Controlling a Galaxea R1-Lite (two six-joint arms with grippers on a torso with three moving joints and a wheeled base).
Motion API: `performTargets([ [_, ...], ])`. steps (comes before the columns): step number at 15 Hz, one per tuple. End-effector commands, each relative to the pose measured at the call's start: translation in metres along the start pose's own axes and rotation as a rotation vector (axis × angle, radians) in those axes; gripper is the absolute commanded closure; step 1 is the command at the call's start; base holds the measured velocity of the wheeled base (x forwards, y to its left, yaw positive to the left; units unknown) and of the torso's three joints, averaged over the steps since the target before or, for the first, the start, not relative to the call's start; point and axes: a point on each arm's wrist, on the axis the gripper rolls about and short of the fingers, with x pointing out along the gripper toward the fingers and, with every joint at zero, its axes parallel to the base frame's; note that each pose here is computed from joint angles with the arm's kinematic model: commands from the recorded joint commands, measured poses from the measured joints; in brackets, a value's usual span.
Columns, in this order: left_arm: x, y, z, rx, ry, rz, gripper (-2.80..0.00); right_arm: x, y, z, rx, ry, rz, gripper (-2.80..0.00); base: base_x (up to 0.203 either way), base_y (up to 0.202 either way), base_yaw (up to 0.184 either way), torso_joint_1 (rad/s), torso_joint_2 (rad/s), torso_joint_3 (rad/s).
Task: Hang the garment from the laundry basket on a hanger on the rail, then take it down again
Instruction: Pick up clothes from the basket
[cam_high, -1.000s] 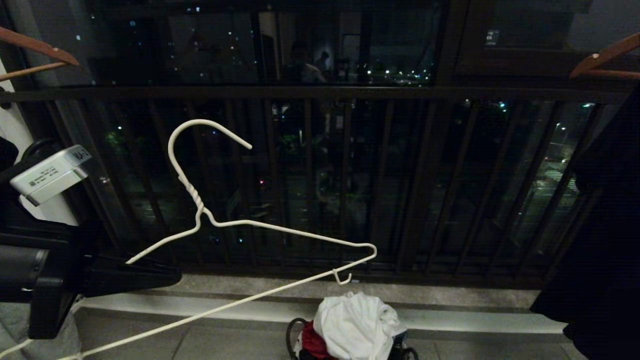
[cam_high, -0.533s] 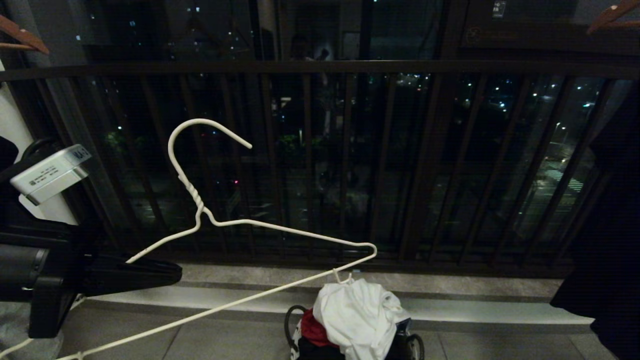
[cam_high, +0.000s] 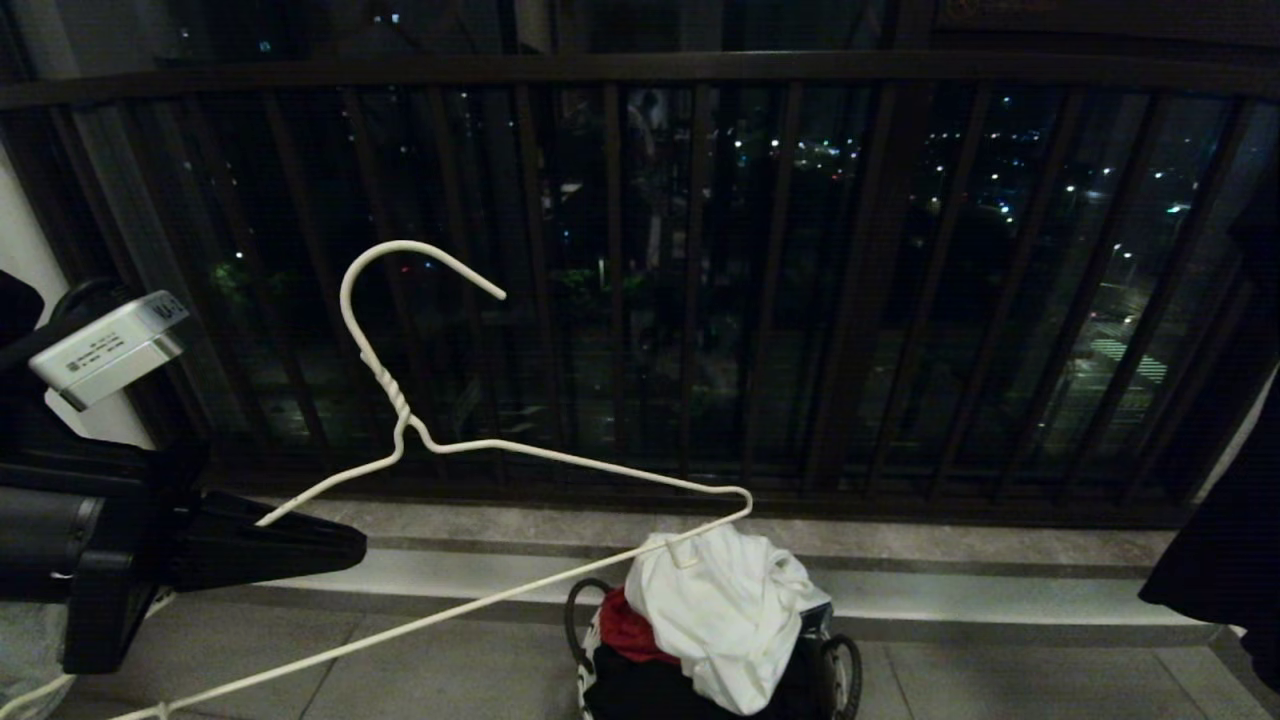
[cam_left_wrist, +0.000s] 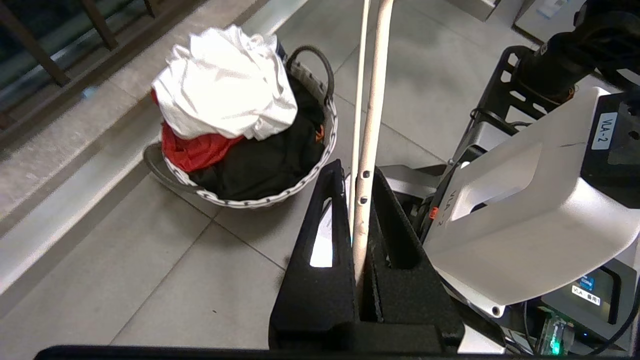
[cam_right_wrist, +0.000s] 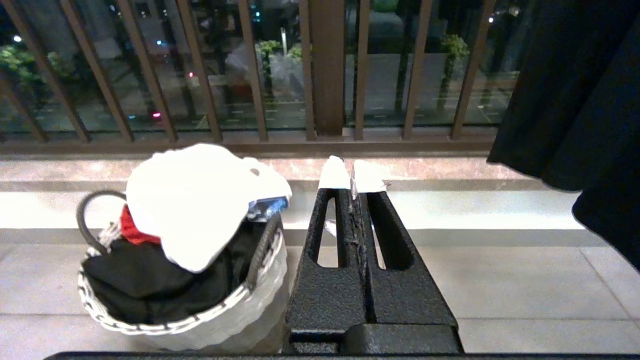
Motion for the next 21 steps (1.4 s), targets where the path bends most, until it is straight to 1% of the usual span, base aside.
performTargets([
  [1, 0.0002, 0.0001, -0.0002, -0.001, -0.001, -0.006, 0.0, 0.0001, 0.0, 0.0003, 0.0, 0.0, 0.0, 0.0, 0.0, 0.0, 0.0, -0.09, 0.44, 0.349],
  [5, 0.0002, 0.0001, -0.0002, 0.0, -0.001, -0.006, 0.0, 0.0001, 0.0, 0.0001, 0.003, 0.001, 0.0, 0.0, 0.0, 0.0, 0.0, -0.053, 0.4, 0.341],
  [9, 0.0005, 0.0004, -0.0003, 0.0, 0.0, -0.006, 0.0, 0.0001, 0.0, 0.0001, 0.005, 0.001, 0.0, 0.0, 0.0, 0.0, 0.0, -0.01, 0.08, 0.07],
  [13, 0.0007, 0.0008, -0.0004, 0.002, -0.001, -0.004, 0.0, 0.0001, 0.0, 0.0001, 0.005, 0.001, 0.0, 0.0, 0.0, 0.0, 0.0, 0.0, 0.0, -0.012],
  [17, -0.0003, 0.0, 0.0001, 0.005, -0.003, -0.001, 0.0, 0.0001, 0.0, 0.0001, 0.005, 0.001, -0.001, 0.0, 0.0, 0.0, 0.0, -0.001, 0.0, -0.178],
  [21, -0.0041, -0.0055, 0.0019, 0.024, -0.015, 0.006, 0.0, 0.0001, 0.0, 0.0001, 0.004, 0.001, 0.0, 0.0, 0.0, 0.0, 0.0, 0.0, 0.0, -0.194],
])
